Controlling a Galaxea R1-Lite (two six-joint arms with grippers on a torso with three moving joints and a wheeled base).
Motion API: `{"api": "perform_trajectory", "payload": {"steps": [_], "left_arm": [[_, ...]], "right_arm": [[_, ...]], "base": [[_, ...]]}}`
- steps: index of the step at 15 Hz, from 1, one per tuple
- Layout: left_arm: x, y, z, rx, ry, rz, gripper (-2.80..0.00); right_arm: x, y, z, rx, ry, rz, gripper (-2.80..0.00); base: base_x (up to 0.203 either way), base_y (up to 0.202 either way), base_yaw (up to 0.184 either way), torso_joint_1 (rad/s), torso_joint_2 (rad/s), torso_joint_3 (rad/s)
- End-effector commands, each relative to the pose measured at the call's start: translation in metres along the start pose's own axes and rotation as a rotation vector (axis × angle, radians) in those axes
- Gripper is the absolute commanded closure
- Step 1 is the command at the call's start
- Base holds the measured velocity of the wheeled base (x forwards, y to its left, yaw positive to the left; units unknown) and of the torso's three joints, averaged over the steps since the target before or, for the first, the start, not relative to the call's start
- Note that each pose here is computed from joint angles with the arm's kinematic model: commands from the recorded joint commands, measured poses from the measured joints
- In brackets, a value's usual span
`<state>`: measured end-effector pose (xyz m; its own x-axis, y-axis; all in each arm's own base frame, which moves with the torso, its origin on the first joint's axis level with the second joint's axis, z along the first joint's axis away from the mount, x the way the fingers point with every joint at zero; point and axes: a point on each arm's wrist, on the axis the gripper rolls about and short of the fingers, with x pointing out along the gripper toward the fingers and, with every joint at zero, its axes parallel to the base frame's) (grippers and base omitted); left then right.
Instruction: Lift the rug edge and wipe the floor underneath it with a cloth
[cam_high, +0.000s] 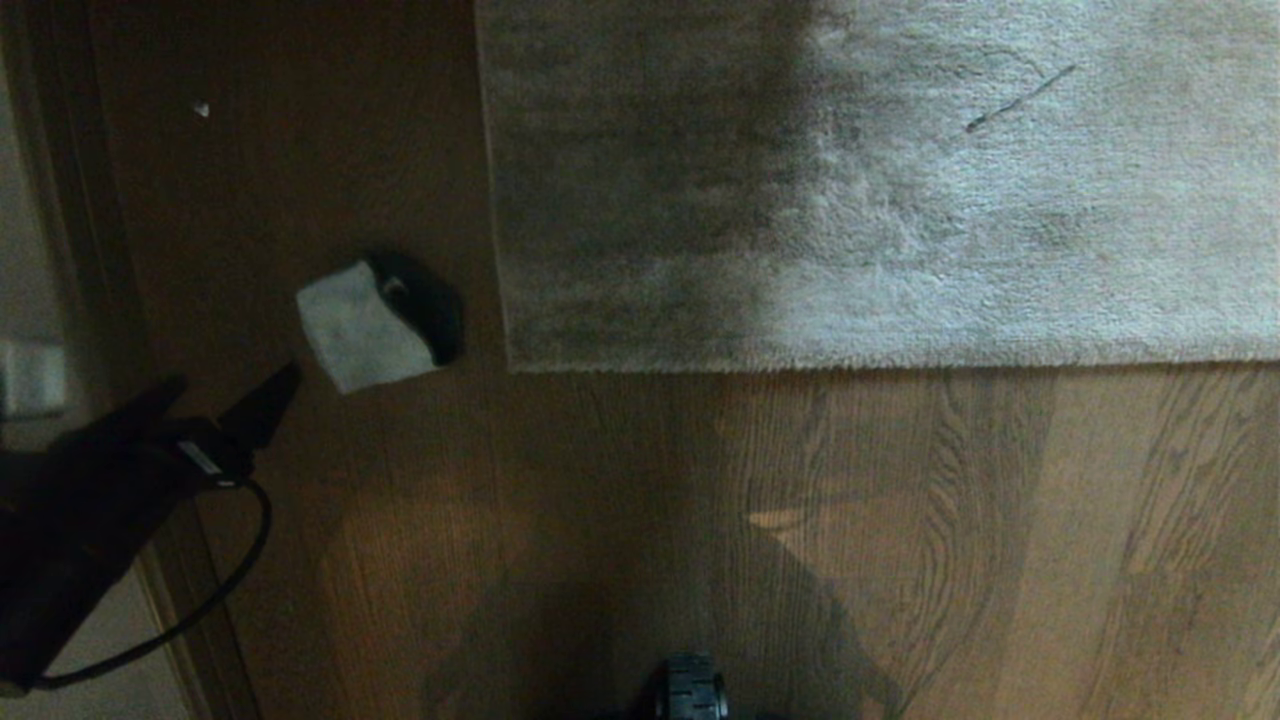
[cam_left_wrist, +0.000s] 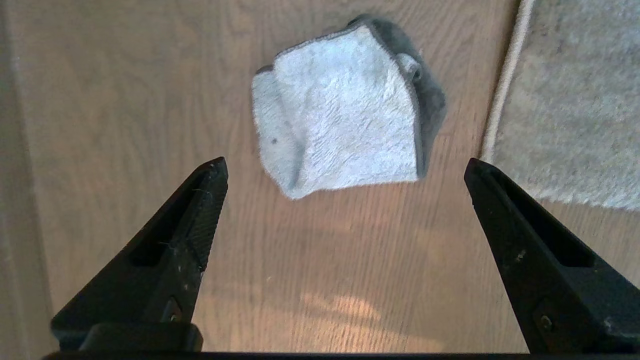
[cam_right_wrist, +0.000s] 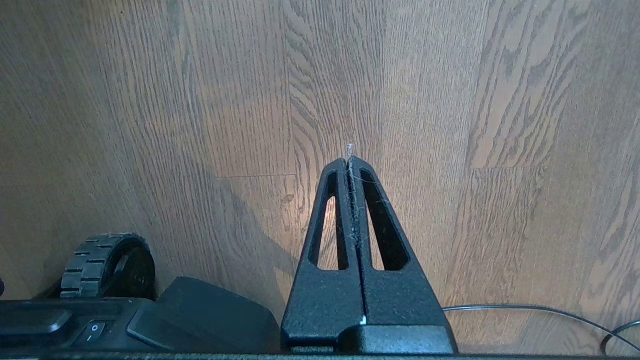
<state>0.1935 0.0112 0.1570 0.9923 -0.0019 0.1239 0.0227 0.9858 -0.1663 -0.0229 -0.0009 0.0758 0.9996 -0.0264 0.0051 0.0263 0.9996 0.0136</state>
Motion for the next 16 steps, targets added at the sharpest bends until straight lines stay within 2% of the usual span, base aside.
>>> {"api": "perform_trajectory", "payload": {"steps": [1, 2, 3, 10, 14, 16], "left_arm": [[-0.008, 0.002, 0.004, 0.005, -0.023, 0.012, -2.8], [-0.009, 0.002, 0.004, 0.006, -0.021, 0.016, -2.8], [-0.01, 0.003, 0.004, 0.006, -0.021, 0.02, 0.0], [-0.022, 0.003, 0.007, 0.009, -0.035, 0.025, 0.0], [-0.035, 0.001, 0.007, 0.008, -0.004, 0.029, 0.0], [-0.041, 0.001, 0.005, 0.042, 0.021, 0.029, 0.0]], "right_arm": [[0.0, 0.0, 0.0, 0.0, 0.001, 0.0, 0.0], [0.0, 0.0, 0.0, 0.0, 0.001, 0.0, 0.0], [0.0, 0.0, 0.0, 0.0, 0.001, 0.0, 0.0], [0.0, 0.0, 0.0, 0.0, 0.001, 0.0, 0.0], [0.0, 0.0, 0.0, 0.0, 0.001, 0.0, 0.0], [0.0, 0.0, 0.0, 0.0, 0.001, 0.0, 0.0]], "base": [[0.0, 0.0, 0.0, 0.0, 0.0, 0.0], [0.0, 0.0, 0.0, 0.0, 0.0, 0.0], [0.0, 0.0, 0.0, 0.0, 0.0, 0.0], [0.0, 0.0, 0.0, 0.0, 0.0, 0.0], [0.0, 0.0, 0.0, 0.0, 0.0, 0.0], [0.0, 0.0, 0.0, 0.0, 0.0, 0.0]]}}
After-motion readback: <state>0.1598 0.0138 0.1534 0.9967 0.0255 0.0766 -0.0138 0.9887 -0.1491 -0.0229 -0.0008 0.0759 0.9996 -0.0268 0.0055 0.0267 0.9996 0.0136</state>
